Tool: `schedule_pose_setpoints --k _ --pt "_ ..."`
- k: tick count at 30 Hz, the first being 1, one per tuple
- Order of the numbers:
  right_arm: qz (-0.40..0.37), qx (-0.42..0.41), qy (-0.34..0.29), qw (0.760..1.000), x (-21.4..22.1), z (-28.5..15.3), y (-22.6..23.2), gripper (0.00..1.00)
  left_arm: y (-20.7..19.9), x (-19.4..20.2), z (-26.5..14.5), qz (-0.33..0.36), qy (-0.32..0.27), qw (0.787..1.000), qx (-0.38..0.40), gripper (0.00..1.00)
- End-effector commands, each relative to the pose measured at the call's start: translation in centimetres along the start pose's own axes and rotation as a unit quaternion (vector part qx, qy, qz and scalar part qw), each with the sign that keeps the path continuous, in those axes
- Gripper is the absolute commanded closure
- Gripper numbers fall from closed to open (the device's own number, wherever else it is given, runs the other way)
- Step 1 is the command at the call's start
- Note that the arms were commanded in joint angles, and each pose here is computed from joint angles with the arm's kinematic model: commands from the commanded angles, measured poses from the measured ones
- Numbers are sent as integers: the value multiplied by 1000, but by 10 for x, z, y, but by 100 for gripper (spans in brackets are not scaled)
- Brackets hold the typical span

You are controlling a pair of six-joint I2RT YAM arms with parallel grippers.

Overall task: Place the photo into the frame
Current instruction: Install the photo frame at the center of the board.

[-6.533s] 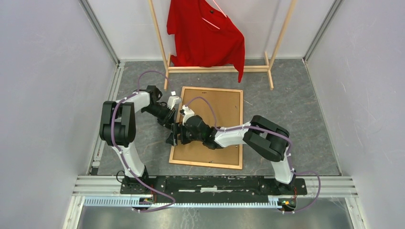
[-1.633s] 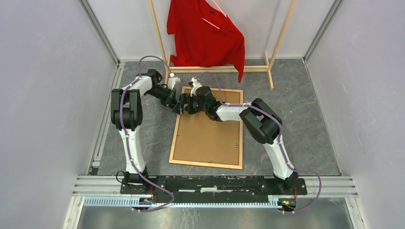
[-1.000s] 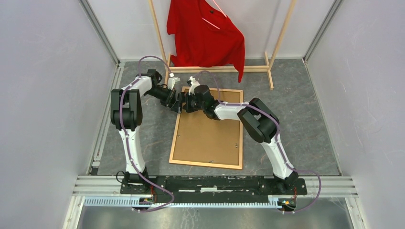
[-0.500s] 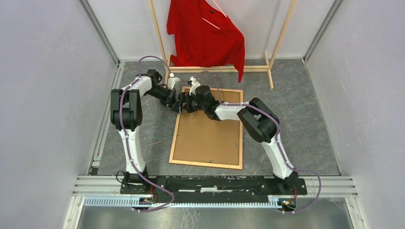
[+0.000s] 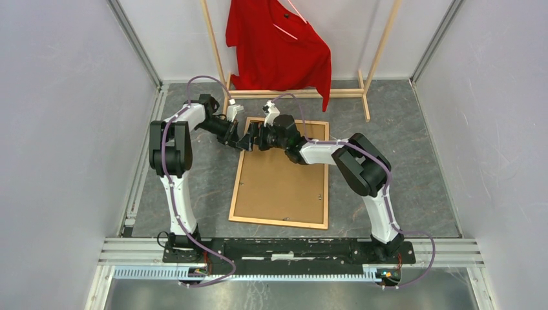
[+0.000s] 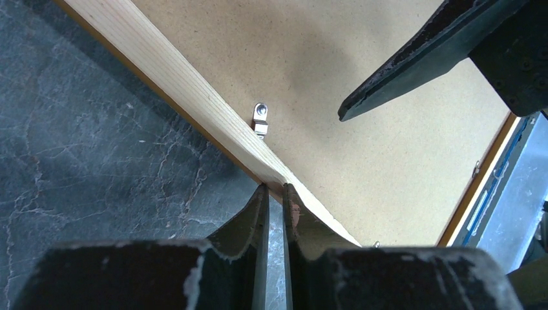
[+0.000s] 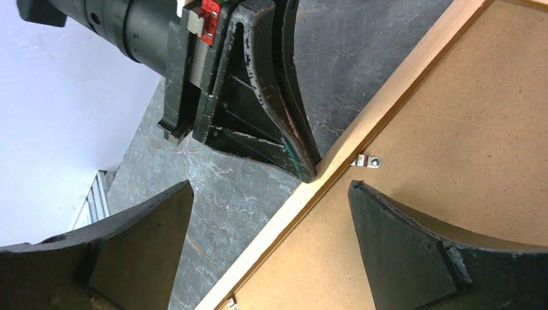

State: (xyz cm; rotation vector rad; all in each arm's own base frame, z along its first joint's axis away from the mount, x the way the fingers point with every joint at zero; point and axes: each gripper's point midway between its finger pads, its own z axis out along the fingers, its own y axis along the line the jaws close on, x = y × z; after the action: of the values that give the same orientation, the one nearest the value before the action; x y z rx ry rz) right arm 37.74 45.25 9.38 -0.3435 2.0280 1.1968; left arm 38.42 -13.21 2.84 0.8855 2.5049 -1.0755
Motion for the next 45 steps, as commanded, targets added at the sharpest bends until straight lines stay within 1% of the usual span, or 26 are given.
schedule_pose_setpoints --k 1,10,25,34,37,40,42,45 --pt "0 -9 -12 1000 -6 10 1 2 4 34 8 -12 62 998 -18 82" --pt "19 -2 -2 1000 6 24 -11 2 4 33 9 -15 60 998 -13 83" --pt "49 -17 -1 999 14 39 -7 2 6 32 9 -14 60 998 -15 83" --pt "34 0 -8 999 6 45 -13 2 5 36 10 -13 64 998 -17 84" --pt "24 -18 -13 999 -6 39 0 2 5 34 7 -11 62 998 -20 84" --pt "5 -34 -27 999 -25 22 16 2 4 30 4 -14 58 998 -19 84" --pt "-12 -27 -40 999 -41 7 17 2 2 27 3 -16 53 998 -12 84" --pt "-34 11 -51 998 -54 -14 1 2 3 28 3 -18 54 998 -12 84"
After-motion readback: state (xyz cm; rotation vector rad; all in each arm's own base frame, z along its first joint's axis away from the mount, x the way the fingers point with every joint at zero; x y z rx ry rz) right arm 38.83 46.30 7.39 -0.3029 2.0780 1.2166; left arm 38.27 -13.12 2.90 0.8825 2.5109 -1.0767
